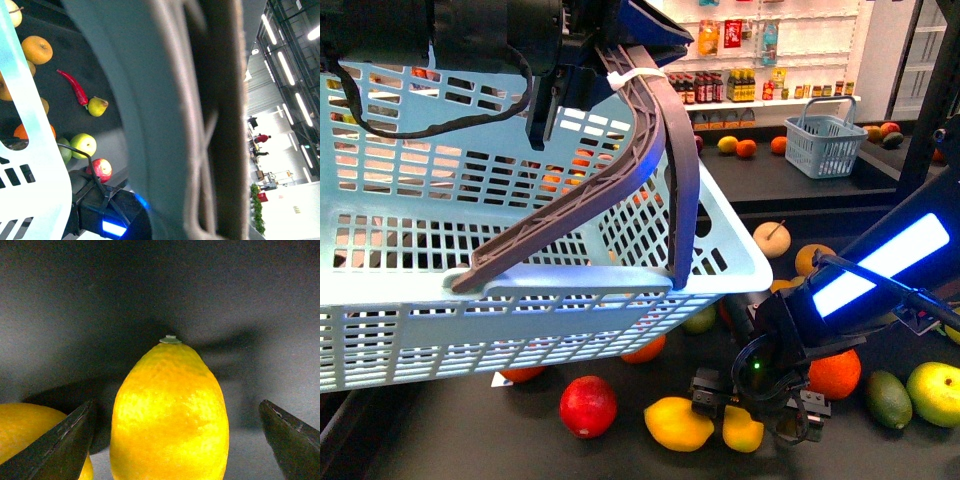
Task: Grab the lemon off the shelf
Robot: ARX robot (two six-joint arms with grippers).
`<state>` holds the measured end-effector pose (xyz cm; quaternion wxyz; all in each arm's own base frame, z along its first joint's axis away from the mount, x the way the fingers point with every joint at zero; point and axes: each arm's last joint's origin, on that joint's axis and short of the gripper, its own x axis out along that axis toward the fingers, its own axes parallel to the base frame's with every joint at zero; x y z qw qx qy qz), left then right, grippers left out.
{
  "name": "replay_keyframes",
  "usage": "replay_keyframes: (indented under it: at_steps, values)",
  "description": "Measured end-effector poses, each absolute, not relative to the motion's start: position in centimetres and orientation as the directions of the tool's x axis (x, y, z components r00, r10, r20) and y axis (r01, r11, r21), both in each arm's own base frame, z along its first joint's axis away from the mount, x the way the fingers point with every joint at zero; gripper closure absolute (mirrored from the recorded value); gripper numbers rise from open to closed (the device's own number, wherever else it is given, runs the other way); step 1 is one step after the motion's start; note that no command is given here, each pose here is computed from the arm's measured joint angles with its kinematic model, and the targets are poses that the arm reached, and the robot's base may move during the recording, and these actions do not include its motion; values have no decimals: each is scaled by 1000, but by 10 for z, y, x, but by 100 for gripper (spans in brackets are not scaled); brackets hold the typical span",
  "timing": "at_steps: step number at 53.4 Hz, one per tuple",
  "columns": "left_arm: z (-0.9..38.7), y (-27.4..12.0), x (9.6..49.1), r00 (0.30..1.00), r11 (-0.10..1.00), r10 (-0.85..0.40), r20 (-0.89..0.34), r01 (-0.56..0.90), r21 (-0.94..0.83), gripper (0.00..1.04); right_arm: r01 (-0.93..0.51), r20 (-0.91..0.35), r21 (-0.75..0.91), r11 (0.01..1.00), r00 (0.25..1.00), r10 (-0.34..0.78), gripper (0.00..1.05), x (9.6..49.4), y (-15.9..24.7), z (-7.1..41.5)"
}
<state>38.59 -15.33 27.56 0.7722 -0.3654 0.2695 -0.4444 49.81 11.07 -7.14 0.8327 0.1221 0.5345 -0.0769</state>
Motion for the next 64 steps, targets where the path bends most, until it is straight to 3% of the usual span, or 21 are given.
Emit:
replay_keyframes:
  at_steps: [17,31,37,55,64]
  values:
    - [276,-153,386,460,338,-883,-91,489,-804,99,243,-907,112,964,422,0,7,495,113,-76]
    - [276,-153,386,460,338,-883,-91,489,-804,99,241,-911,101,965,412,-7,44,491,110,-82]
    - [276,-153,386,460,338,-883,-91,489,-804,99,240,-911,97,966,412,-11,53,490,107,-84]
    - [276,-153,386,460,338,-883,-91,489,-804,99,253,-897,56,966,437,-63,55,475,80,-77]
    - [276,-153,386,460,338,-883,-91,489,-804,99,252,-854,89,964,517,-57,55,466,51,-44]
